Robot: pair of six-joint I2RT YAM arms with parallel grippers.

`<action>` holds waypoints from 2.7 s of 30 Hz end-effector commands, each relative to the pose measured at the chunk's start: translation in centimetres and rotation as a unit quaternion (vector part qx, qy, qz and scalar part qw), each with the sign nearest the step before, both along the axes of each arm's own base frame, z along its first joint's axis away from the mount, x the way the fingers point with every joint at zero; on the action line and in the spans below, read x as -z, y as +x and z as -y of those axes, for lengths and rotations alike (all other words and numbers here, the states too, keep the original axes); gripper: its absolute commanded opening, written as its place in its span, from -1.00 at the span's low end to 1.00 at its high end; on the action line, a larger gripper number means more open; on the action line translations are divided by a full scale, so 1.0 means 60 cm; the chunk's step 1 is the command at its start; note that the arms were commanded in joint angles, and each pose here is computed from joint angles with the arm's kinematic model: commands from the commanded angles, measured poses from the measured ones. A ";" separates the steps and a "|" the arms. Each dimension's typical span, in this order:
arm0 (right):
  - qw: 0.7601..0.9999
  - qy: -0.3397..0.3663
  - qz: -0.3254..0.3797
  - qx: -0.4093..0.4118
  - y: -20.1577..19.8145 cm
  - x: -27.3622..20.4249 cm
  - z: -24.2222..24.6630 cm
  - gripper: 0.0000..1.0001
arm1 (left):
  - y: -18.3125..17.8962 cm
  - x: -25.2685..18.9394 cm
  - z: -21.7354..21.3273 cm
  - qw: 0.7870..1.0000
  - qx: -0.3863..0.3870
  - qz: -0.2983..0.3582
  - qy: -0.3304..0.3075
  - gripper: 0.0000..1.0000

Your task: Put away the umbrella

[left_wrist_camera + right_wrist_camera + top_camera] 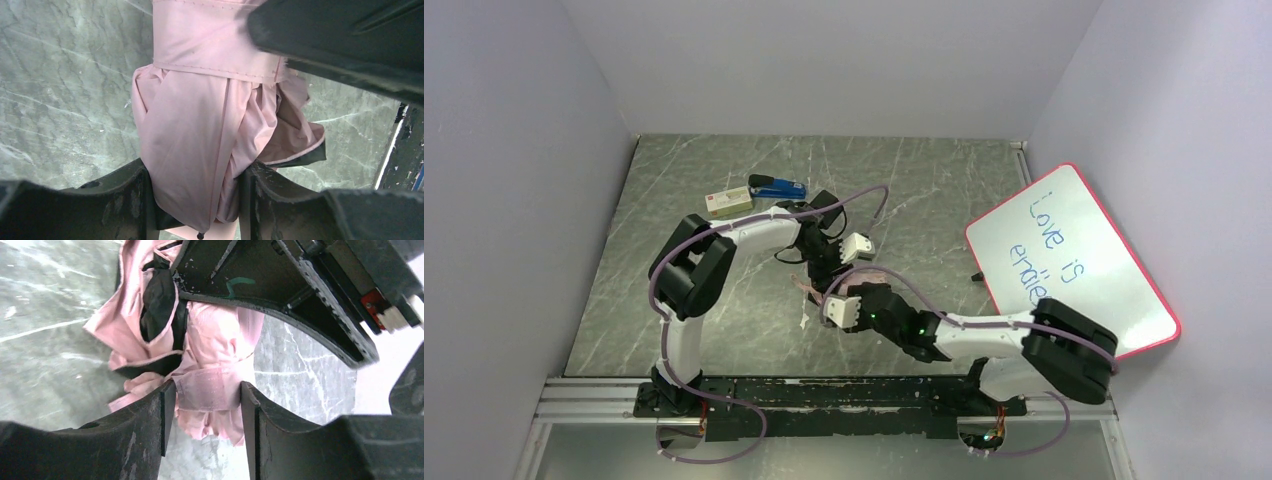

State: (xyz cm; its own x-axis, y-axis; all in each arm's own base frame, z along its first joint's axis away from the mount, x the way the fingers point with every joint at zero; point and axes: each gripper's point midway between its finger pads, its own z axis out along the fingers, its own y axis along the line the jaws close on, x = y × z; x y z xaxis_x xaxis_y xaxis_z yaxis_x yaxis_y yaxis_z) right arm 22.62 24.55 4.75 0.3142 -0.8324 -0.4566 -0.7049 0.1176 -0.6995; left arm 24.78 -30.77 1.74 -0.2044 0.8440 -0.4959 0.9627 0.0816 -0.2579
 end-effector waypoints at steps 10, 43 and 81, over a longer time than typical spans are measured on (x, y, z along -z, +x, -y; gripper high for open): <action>0.935 0.308 -0.022 0.176 -0.030 -0.159 0.055 0.09 | -0.002 0.068 -0.034 0.997 -0.031 0.011 0.074 -0.91; 0.347 0.612 -0.364 0.610 -0.112 -0.012 0.101 0.07 | 0.056 0.072 -0.074 0.982 -0.106 0.100 0.124 -0.90; 0.056 0.654 -0.273 0.704 -0.093 0.129 0.130 -0.30 | 0.055 0.072 -0.083 0.979 -0.111 0.104 0.133 -0.91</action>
